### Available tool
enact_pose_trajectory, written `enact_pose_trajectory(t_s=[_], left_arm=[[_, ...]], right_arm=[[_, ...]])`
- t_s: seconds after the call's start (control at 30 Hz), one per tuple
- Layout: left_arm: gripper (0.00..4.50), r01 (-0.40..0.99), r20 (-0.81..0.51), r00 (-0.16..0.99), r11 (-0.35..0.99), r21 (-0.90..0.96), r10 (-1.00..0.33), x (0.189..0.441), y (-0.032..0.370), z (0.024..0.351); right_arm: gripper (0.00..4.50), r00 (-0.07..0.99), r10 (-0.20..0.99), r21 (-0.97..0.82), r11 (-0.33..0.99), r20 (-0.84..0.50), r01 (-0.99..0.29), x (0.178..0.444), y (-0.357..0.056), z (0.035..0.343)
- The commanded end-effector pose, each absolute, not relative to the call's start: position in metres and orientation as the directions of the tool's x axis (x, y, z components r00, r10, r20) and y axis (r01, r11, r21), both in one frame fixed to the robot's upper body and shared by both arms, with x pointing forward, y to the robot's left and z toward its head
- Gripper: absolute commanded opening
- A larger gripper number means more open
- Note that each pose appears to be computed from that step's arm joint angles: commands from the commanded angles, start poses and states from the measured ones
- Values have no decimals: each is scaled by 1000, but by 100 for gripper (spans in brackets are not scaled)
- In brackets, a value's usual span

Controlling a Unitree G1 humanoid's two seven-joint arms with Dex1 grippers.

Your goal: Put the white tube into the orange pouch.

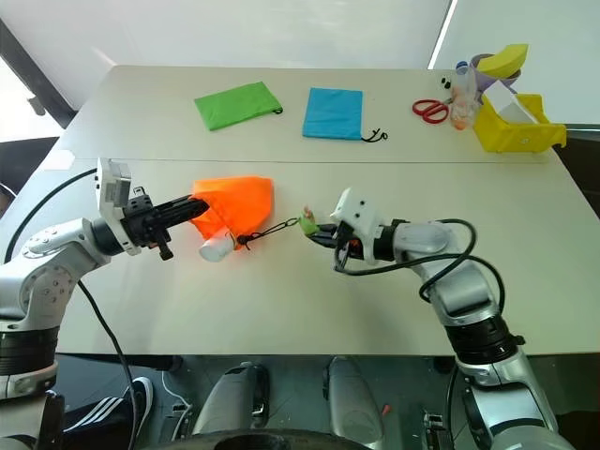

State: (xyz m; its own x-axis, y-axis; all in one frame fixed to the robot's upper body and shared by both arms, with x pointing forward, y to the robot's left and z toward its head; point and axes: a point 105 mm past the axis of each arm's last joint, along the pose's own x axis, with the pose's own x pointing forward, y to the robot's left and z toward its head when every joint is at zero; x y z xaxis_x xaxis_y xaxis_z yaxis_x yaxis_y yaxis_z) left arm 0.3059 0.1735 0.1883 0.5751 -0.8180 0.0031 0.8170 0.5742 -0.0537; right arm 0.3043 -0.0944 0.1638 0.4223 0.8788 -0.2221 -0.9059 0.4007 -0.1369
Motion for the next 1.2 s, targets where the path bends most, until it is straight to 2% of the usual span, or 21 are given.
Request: enact_pose_trajectory(t_s=[0.03, 0.2, 0.27, 0.43, 0.53, 0.63, 0.73, 0.87, 0.97, 1.03, 1.2], left_arm=[[0, 809, 58, 587, 588, -12, -807, 309, 181, 209], [0, 790, 156, 613, 604, -105, -775, 316, 188, 228], [0, 791, 92, 611, 607, -76, -786, 314, 188, 218], [0, 826, -48, 564, 563, 24, -825, 301, 181, 188], [0, 848, -171, 528, 506, 161, -832, 292, 178, 170], [0, 842, -132, 534, 513, 166, -835, 294, 181, 178], [0, 858, -214, 502, 453, 242, -838, 289, 180, 167], [0, 860, -148, 506, 484, 162, -850, 285, 176, 167], [0, 859, -196, 509, 480, 177, -838, 283, 180, 153], [0, 865, -179, 501, 484, 131, -847, 280, 176, 148], [0, 882, -222, 469, 443, 158, -855, 270, 165, 133]], right_arm=[[7, 372, 926, -89, 366, -62, -926, 292, -92, 205], [7, 397, 912, 9, 398, 107, -917, 296, -89, 235], [7, 391, 910, 46, 389, 138, -920, 296, -88, 240], [7, 394, 912, 43, 392, 114, -919, 294, -90, 236], [7, 405, 893, 114, 389, 199, -914, 297, -98, 251], [7, 414, 900, 110, 402, 135, -909, 296, -98, 238], [7, 418, 906, 94, 411, 67, -907, 294, -98, 222], [7, 408, 912, 122, 401, 34, -908, 287, -101, 209], [7, 416, 909, 122, 413, -3, -902, 284, -106, 201], [7, 401, 915, 121, 405, -51, -906, 277, -108, 191], [7, 406, 912, 131, 410, -55, -903, 273, -111, 187]])
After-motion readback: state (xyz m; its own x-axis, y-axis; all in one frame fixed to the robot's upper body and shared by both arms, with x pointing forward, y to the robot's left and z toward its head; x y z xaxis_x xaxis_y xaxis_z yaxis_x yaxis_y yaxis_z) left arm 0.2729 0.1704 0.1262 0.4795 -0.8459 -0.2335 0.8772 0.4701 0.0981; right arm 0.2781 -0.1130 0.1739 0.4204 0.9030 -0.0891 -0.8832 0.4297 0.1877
